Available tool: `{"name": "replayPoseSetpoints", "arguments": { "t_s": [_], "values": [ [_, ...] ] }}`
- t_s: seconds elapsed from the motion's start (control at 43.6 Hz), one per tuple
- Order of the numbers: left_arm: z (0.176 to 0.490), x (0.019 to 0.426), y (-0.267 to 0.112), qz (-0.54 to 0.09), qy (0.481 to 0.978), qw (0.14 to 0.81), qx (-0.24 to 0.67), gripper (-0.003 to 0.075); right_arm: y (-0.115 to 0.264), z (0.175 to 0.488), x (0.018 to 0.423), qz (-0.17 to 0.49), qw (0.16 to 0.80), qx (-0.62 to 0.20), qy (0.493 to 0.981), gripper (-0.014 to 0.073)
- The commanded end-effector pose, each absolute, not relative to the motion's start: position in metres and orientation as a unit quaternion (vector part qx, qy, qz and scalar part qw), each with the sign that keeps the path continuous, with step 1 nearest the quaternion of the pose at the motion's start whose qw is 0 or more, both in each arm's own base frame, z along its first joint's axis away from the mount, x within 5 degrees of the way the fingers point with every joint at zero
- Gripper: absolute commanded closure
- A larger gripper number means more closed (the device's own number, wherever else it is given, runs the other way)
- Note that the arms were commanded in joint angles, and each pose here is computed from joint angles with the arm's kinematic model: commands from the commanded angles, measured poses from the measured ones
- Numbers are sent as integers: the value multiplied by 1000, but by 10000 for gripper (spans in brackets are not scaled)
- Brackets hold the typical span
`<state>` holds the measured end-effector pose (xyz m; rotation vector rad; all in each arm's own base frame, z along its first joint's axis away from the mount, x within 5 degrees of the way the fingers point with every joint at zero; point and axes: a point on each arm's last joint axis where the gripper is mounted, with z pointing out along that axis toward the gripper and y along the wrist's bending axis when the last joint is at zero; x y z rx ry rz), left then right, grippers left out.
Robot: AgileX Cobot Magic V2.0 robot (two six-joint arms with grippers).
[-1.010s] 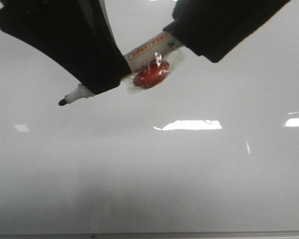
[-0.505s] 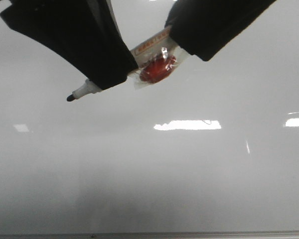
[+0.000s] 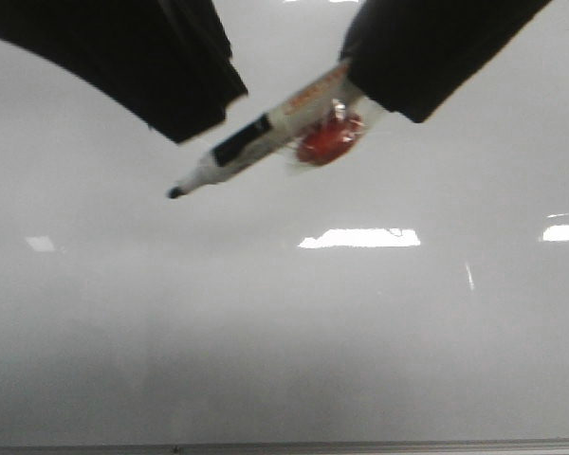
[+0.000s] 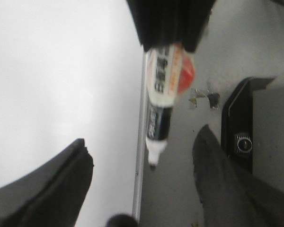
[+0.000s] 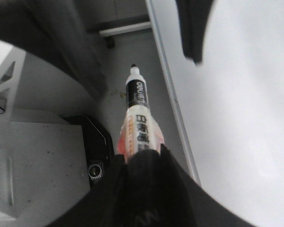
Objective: Write number 7 on whiteboard
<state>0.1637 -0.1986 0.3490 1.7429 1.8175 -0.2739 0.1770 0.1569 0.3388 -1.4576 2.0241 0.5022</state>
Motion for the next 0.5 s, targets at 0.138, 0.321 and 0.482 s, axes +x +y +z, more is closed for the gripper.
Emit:
{"name": "replayPoseSetpoints", "arguments": {
  "t_s": [0.138, 0.321, 0.482],
  "values": [
    [394, 158, -147, -123, 747, 399, 518, 266, 118, 371, 181, 121, 356, -416, 828, 661],
    [389, 156, -117, -122, 794, 408, 435, 266, 91, 370, 182, 144, 399, -287, 859, 661],
    [385, 158, -113, -132, 801, 417, 409, 266, 94, 362, 190, 173, 457, -243, 838, 661]
  ]
}}
